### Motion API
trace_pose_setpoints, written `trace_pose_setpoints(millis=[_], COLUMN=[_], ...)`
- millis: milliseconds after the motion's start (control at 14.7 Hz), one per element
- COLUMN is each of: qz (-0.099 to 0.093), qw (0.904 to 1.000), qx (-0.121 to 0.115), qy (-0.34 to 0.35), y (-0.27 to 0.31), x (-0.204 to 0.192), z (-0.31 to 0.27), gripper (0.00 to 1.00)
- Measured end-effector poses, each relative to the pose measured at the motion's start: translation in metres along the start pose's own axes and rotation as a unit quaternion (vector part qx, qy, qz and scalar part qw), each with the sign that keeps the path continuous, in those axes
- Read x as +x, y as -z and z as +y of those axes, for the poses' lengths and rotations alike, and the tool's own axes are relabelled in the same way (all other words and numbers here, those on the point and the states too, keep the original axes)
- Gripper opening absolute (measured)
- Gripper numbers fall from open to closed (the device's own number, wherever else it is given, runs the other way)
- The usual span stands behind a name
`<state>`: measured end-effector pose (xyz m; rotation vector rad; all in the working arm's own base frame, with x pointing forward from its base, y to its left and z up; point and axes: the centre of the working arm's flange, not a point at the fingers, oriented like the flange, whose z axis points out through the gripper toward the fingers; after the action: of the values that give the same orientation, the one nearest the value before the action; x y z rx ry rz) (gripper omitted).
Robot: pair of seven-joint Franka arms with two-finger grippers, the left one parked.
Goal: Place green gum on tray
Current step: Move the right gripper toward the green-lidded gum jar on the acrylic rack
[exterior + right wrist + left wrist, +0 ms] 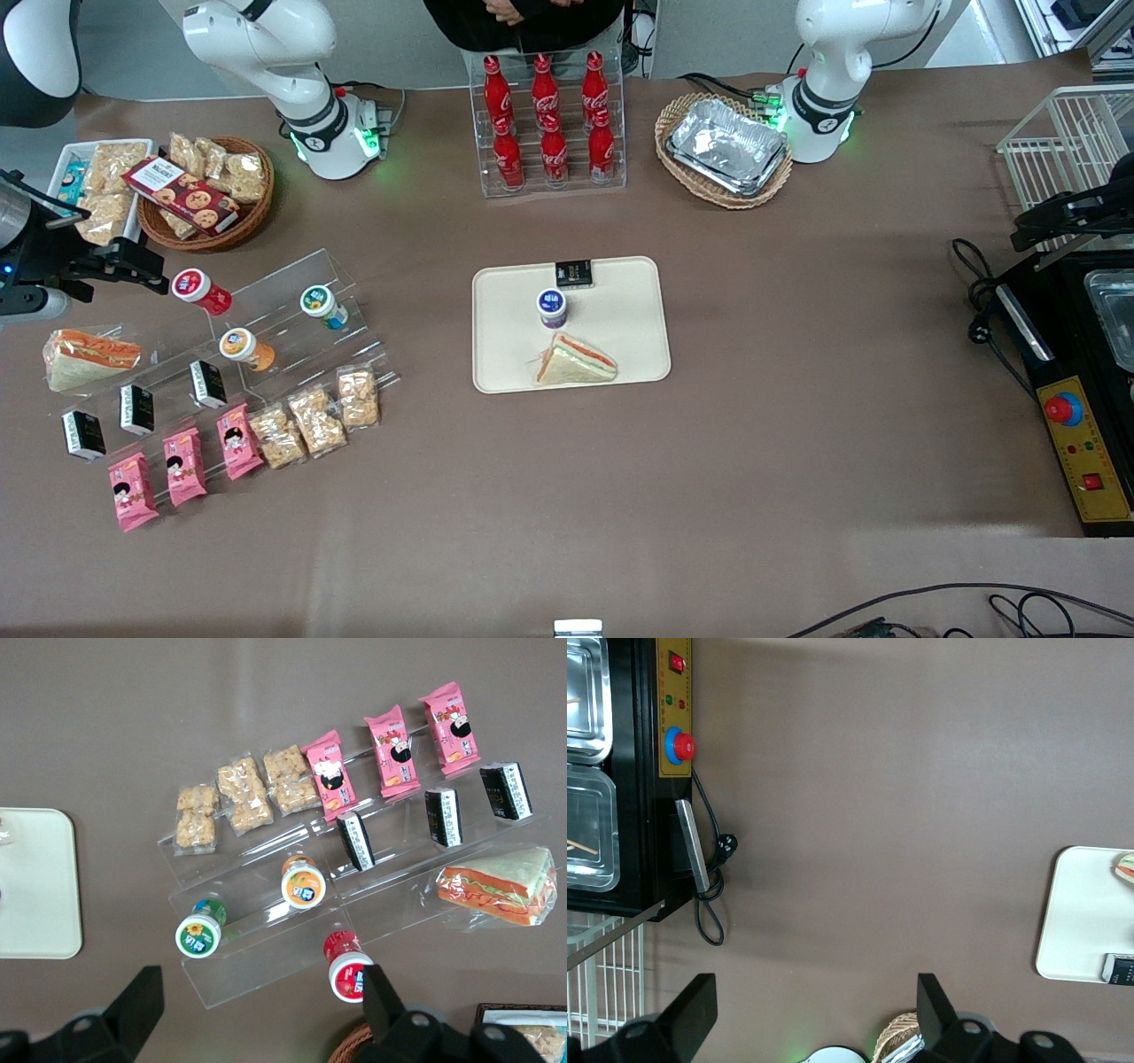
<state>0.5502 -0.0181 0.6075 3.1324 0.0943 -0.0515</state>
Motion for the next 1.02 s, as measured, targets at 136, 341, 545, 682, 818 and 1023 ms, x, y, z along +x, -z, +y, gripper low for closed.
trace_pose_setpoints(millis=[136,341,545,682,818,1023], qz=[0.0,0.0,-0.001,-0.006,-0.015,-0.019], qw=[1.0,1.0,1.0,0.9999,0.9997,0.999], qx=[0.0,0.0,0.003,0.009,0.016,0.024], qy=[0.0,0.001,0.002,0.005,0.011,0.034], y=[0.0,0.0,-0.001,-0.007,-0.015,-0.027], x=[0.0,0.0,0.0,0.0,-0.001,-0.01], z=[0.0,0.002,0.001,-0.003,-0.011,-0.04], gripper=[1.0,1.0,1.0,1.0,1.0,1.0])
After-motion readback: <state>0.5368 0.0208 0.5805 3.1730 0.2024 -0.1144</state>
